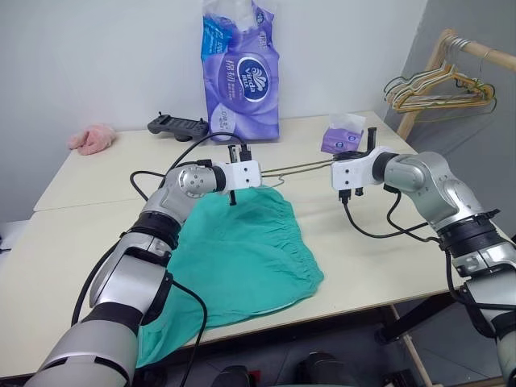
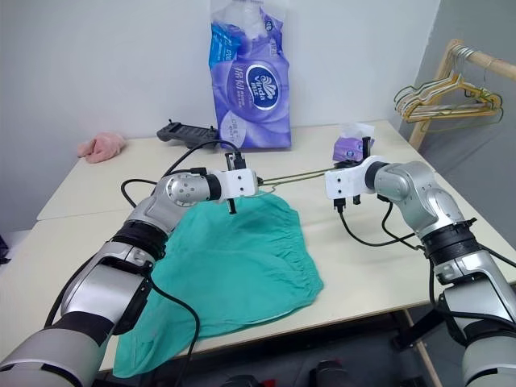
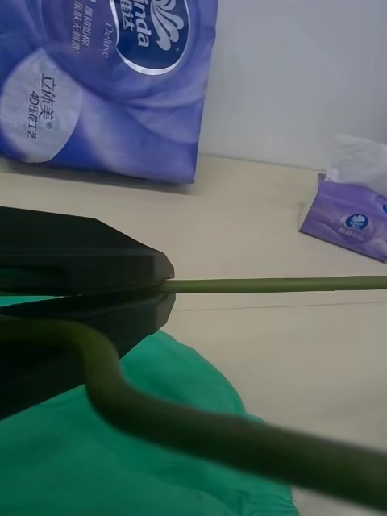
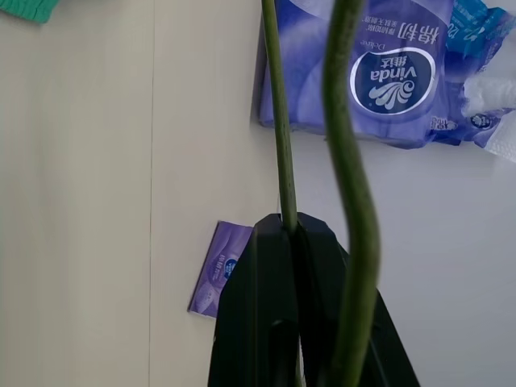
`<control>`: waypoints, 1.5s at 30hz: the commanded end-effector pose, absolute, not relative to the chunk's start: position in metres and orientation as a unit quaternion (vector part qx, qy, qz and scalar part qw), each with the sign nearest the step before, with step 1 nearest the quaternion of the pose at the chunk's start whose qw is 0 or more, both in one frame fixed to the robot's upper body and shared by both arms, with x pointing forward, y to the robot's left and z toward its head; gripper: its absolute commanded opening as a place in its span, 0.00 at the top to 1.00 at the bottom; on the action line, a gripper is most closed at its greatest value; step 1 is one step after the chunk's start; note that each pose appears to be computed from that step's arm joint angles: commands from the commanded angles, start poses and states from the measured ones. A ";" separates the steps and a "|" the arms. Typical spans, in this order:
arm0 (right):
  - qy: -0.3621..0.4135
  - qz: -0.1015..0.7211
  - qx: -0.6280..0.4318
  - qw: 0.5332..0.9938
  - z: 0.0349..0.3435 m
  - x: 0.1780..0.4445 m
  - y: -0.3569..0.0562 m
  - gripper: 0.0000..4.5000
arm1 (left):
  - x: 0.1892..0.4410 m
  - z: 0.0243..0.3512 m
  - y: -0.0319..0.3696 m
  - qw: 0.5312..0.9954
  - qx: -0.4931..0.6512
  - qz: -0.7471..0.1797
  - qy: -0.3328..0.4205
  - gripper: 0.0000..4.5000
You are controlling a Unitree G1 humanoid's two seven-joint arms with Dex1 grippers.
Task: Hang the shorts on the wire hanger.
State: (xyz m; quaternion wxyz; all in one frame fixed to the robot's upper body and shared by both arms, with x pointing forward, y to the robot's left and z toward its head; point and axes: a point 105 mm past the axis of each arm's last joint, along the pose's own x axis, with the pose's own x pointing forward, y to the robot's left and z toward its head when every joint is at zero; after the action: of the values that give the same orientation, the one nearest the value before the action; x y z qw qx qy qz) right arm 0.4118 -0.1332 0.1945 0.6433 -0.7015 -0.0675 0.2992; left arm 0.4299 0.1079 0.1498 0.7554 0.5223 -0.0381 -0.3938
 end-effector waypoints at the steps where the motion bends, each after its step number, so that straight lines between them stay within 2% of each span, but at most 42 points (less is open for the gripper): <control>1: -0.089 0.293 -0.703 0.642 0.206 0.408 -0.126 1.00 | 0.431 0.172 0.103 0.752 0.530 -0.385 -0.075 1.00; 5: -0.086 0.298 -0.696 0.647 0.202 0.406 -0.124 1.00 | 0.428 0.175 0.102 0.762 0.503 -0.400 -0.075 0.77; 8: -0.082 0.300 -0.687 0.657 0.200 0.405 -0.124 1.00 | 0.423 0.183 0.099 0.752 0.508 -0.408 -0.100 0.56; 12: -0.051 0.312 -0.652 0.689 0.192 0.405 -0.133 1.00 | 0.414 0.196 0.103 0.751 0.497 -0.414 -0.130 0.28; 16: 0.013 0.316 -0.608 0.728 0.178 0.405 -0.166 1.00 | 0.398 0.197 0.120 0.761 0.466 -0.431 -0.133 0.00; 21: 0.154 0.339 -0.508 0.777 0.151 0.388 -0.232 1.00 | 0.374 0.179 0.164 0.813 0.388 -0.425 -0.087 0.00; 24: 0.241 0.362 -0.442 0.785 0.136 0.369 -0.266 1.00 | 0.358 0.161 0.185 0.863 0.300 -0.403 -0.052 0.00; 27: 0.329 0.387 -0.361 0.782 0.123 0.344 -0.290 1.00 | 0.327 0.133 0.195 0.884 0.248 -0.395 -0.016 0.00; 30: 0.372 0.401 -0.317 0.774 0.116 0.327 -0.300 1.00 | 0.308 0.118 0.201 0.908 0.211 -0.362 0.003 0.00; 33: 0.383 0.395 -0.330 0.767 0.112 0.325 -0.307 1.00 | 0.306 0.119 0.199 0.920 0.199 -0.336 0.002 0.00; 38: 0.348 0.385 -0.428 0.739 0.106 0.342 -0.300 1.00 | 0.326 0.147 0.184 0.916 0.223 -0.331 -0.031 0.00; 43: 0.310 0.397 -0.474 0.722 0.117 0.353 -0.283 1.00 | 0.337 0.162 0.177 0.889 0.269 -0.370 -0.023 0.00; 45: 0.288 0.400 -0.500 0.712 0.127 0.361 -0.273 1.00 | 0.340 0.161 0.171 0.856 0.316 -0.410 -0.007 0.00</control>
State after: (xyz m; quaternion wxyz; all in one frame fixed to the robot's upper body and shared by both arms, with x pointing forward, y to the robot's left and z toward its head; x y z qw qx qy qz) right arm 0.3493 -0.1522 0.1285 0.6734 -0.4545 0.1242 0.5696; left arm 0.3271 0.1177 0.1436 0.8442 0.2585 -0.0281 -0.4687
